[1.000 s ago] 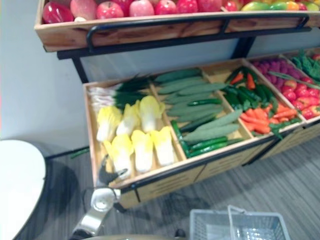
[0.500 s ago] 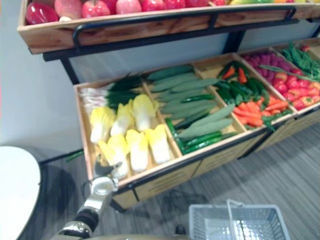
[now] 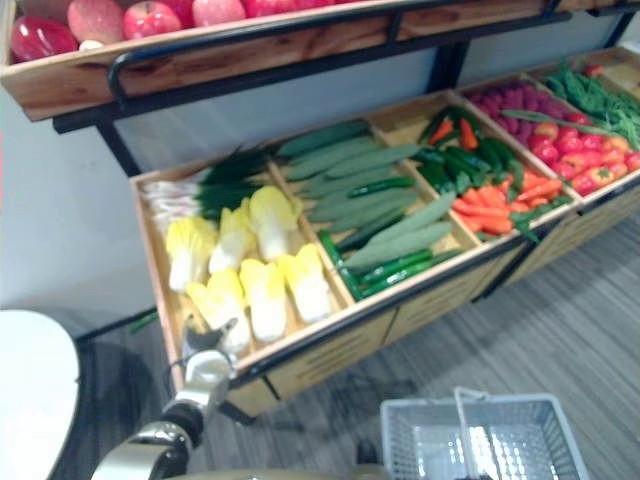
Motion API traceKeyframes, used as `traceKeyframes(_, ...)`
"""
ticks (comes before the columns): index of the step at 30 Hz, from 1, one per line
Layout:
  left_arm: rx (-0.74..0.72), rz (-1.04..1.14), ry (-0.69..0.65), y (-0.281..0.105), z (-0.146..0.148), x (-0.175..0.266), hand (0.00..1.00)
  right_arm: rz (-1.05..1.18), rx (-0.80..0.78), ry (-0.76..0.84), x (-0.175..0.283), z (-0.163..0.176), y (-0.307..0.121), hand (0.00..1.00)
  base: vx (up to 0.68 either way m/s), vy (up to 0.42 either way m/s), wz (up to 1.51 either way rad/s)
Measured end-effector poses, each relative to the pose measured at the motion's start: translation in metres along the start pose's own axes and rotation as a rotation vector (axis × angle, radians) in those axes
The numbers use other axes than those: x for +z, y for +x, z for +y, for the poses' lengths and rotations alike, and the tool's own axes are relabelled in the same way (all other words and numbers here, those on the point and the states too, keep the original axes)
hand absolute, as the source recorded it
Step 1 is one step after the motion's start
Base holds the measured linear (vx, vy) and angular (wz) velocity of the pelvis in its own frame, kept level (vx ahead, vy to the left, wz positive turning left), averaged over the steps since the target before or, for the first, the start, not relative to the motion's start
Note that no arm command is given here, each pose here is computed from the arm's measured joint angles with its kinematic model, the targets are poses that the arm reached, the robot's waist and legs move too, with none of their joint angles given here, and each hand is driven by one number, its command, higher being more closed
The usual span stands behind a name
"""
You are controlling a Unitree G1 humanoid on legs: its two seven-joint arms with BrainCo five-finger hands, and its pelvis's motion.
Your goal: Pick vegetable in the basket
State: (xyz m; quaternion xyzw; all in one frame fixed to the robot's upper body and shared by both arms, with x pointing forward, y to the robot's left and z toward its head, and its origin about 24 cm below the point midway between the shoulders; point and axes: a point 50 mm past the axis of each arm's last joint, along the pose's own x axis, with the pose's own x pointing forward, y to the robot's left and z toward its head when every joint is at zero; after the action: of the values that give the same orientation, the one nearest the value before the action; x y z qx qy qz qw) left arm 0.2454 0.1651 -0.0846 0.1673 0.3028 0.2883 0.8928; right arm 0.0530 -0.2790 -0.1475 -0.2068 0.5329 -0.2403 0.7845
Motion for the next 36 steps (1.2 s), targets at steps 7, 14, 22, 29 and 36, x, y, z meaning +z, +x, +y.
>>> traceKeyframes(7, 0.187, 0.049, 0.017, 0.005, 0.016, -0.006, 0.0, -0.113, 0.015, -0.046, 0.028, 0.001, 0.005, 1.0, 0.0, -0.048, -0.37)
traceKeyframes(14, 0.26, 0.048, 0.017, 0.011, 0.028, -0.006, 1.0, -0.187, 0.049, -0.1, 0.041, 0.009, 0.004, 1.0, -0.01, -0.056, -0.18)
traceKeyframes(22, 0.359, 0.075, -0.001, 0.023, 0.054, -0.012, 1.0, -0.243, 0.096, -0.178, 0.046, 0.019, 0.0, 1.0, 0.01, -0.048, -0.07)
traceKeyframes(29, 0.342, 0.042, -0.051, 0.022, 0.047, -0.001, 1.0, -0.229, 0.101, -0.187, 0.041, 0.02, 0.0, 1.0, 0.03, -0.015, 0.14)
traceKeyframes(36, 0.286, -0.018, -0.041, 0.018, 0.033, 0.011, 1.0, -0.207, 0.106, -0.193, 0.036, 0.02, 0.0, 1.0, 0.02, 0.009, 0.25)
